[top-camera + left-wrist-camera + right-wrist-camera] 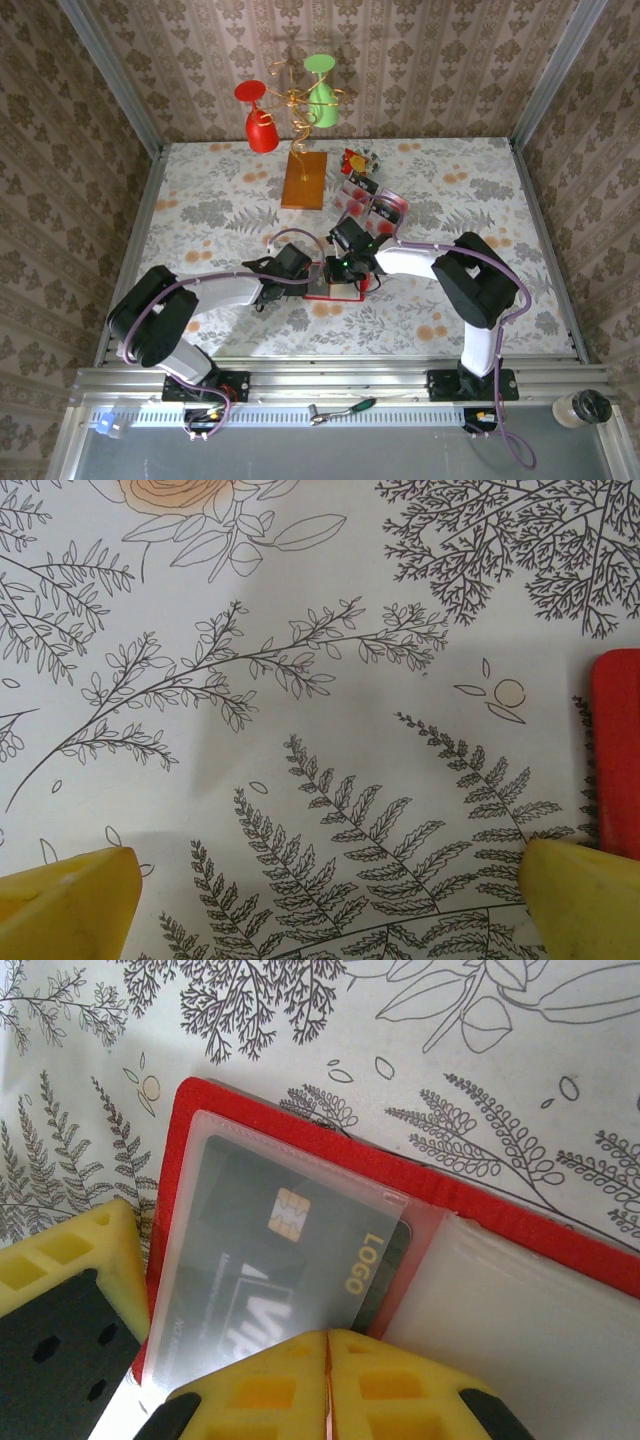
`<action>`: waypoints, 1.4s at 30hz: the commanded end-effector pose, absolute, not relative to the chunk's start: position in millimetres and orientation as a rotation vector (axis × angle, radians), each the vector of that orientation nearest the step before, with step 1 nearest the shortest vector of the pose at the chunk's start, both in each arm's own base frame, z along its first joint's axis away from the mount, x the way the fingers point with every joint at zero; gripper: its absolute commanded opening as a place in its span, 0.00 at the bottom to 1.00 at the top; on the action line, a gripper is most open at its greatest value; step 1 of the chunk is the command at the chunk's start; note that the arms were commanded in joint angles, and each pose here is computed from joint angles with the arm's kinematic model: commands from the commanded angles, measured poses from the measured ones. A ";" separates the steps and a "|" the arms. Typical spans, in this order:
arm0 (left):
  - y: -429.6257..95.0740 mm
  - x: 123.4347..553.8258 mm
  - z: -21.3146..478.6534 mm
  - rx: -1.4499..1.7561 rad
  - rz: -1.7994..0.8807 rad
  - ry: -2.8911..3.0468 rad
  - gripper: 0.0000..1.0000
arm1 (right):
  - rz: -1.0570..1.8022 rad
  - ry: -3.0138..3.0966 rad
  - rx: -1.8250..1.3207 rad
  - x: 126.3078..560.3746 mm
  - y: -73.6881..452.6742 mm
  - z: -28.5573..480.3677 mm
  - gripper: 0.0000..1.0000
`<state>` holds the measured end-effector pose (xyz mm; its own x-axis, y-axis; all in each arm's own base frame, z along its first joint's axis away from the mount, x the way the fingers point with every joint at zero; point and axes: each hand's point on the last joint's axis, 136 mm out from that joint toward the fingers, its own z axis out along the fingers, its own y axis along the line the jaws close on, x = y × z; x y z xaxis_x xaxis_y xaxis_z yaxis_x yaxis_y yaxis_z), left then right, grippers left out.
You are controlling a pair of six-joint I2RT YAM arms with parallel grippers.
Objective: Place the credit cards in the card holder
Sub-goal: Insert the credit card into the card slot.
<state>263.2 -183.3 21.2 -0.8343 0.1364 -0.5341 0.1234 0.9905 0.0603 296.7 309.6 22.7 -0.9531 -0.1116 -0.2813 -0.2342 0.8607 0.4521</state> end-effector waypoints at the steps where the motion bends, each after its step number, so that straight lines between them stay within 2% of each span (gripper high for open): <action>1: -183.5 256.0 11.8 0.202 0.038 2.594 0.99 | 0.714 2.784 -0.261 295.1 307.5 35.2 0.12; 8: -182.5 254.6 10.0 0.201 0.038 2.598 0.99 | 0.686 2.761 -0.228 300.0 290.5 46.7 0.13; 35: -185.7 256.3 8.8 0.205 0.029 2.596 0.99 | 0.688 2.843 -0.270 306.3 310.7 18.7 0.11; 42: -183.2 256.3 11.0 0.194 0.029 2.594 0.99 | 0.757 2.767 -0.256 311.7 311.3 54.3 0.11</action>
